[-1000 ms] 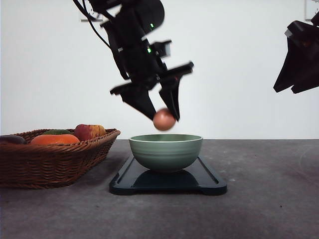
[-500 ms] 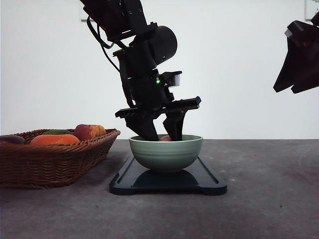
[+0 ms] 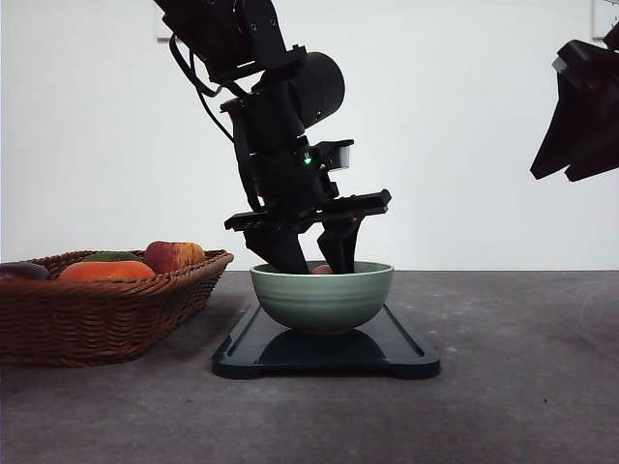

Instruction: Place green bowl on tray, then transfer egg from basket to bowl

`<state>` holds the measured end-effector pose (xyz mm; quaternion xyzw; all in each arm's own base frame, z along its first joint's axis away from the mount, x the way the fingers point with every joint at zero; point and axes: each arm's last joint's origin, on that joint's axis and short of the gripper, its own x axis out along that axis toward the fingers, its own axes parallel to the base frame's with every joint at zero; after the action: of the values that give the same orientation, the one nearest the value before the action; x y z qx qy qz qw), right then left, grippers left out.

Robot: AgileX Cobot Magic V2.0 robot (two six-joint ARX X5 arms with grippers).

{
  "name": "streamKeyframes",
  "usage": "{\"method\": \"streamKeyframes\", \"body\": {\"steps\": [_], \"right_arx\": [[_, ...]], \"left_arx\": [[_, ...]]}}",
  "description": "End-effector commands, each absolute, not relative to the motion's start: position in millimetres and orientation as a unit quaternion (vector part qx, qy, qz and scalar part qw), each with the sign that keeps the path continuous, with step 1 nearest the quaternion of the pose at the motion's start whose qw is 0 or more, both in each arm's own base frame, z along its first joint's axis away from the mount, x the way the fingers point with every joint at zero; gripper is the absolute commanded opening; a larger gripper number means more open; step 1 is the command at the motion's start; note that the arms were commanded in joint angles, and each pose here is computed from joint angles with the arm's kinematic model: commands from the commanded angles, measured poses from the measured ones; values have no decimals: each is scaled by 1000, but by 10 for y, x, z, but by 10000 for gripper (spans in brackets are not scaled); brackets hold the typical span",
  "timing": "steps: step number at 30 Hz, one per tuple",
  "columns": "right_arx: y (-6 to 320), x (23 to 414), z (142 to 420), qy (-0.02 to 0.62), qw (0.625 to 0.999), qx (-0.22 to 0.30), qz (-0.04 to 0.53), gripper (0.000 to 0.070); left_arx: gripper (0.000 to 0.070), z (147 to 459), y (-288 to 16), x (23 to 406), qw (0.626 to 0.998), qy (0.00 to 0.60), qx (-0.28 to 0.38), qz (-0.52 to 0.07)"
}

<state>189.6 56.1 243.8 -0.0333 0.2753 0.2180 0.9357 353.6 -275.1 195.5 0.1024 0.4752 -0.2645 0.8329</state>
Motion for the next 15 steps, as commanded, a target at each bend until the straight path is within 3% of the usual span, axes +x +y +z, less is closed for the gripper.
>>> {"method": "streamKeyframes", "body": {"steps": [1, 9, 15], "right_arx": [[572, 1915, 2444, 272, 936, -36, 220, 266], [572, 1915, 2444, 272, 936, -36, 220, 266], [572, 1914, 2444, 272, 936, -36, 220, 266]], "left_arx": [[266, 1890, -2832, 3561, 831, 473, 112, -269], [275, 1824, -2831, 3560, 825, 485, 117, -266], [429, 1846, -2834, 3564, 825, 485, 117, -266]]}}
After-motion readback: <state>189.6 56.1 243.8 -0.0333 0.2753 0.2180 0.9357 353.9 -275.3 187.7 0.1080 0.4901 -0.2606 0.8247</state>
